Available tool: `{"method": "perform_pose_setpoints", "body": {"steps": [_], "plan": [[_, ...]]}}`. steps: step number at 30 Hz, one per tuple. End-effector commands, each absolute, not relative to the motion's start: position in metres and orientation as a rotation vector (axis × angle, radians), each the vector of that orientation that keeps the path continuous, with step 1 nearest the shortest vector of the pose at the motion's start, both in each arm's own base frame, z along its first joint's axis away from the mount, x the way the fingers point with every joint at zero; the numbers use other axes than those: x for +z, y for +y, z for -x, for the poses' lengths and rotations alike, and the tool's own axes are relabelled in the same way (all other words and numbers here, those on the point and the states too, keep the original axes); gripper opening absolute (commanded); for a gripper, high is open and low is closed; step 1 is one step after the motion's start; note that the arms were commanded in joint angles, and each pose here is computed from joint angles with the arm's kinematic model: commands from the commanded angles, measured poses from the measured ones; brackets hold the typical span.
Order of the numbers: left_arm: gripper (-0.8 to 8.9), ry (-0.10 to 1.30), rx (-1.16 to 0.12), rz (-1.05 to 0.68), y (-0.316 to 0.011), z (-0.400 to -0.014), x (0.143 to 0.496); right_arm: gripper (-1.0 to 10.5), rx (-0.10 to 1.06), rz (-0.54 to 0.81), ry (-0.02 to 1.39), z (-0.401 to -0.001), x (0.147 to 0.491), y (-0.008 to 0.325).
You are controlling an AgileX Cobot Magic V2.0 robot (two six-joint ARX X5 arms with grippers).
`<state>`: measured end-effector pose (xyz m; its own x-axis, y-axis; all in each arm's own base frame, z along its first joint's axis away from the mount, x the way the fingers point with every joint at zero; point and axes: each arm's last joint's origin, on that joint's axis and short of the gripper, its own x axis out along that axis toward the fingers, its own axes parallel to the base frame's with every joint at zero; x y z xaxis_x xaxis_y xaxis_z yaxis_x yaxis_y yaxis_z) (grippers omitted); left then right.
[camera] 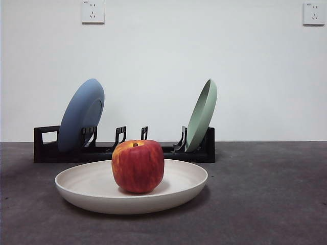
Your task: Take the yellow plate from the plate rack,put the plate on the table,take the apple from the table,put the apple in the plate
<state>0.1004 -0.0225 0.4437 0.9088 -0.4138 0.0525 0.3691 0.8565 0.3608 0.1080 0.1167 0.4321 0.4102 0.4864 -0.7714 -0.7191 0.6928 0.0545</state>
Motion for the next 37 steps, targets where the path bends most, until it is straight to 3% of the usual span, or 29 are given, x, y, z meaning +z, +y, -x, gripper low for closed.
{"method": "perform_pose_setpoints", "body": {"steps": [1, 11, 19, 26, 31, 37], "plan": [[-0.03, -0.118, -0.342, -0.319, -0.015, -0.100, 0.410, 0.0, 0.768, 0.314, 0.880, -0.107, 0.431, 0.116], [-0.03, -0.069, -0.187, -0.137, -0.001, -0.102, 0.275, 0.0, 0.768, 0.314, 0.880, -0.107, 0.431, 0.116], [-0.03, 0.040, -0.096, -0.005, 0.002, -0.099, 0.196, 0.0, 0.768, 0.314, 0.880, -0.107, 0.431, 0.116], [-0.03, 0.071, -0.082, 0.087, 0.002, -0.097, 0.159, 0.0, 0.768, 0.314, 0.880, -0.107, 0.431, 0.116], [-0.03, 0.165, -0.025, 0.103, 0.003, -0.096, 0.150, 0.0, 0.768, 0.314, 0.880, -0.107, 0.431, 0.116], [-0.03, 0.161, -0.043, 0.114, 0.003, -0.096, 0.150, 0.0, 0.768, 0.314, 0.880, -0.107, 0.431, 0.116]]}}
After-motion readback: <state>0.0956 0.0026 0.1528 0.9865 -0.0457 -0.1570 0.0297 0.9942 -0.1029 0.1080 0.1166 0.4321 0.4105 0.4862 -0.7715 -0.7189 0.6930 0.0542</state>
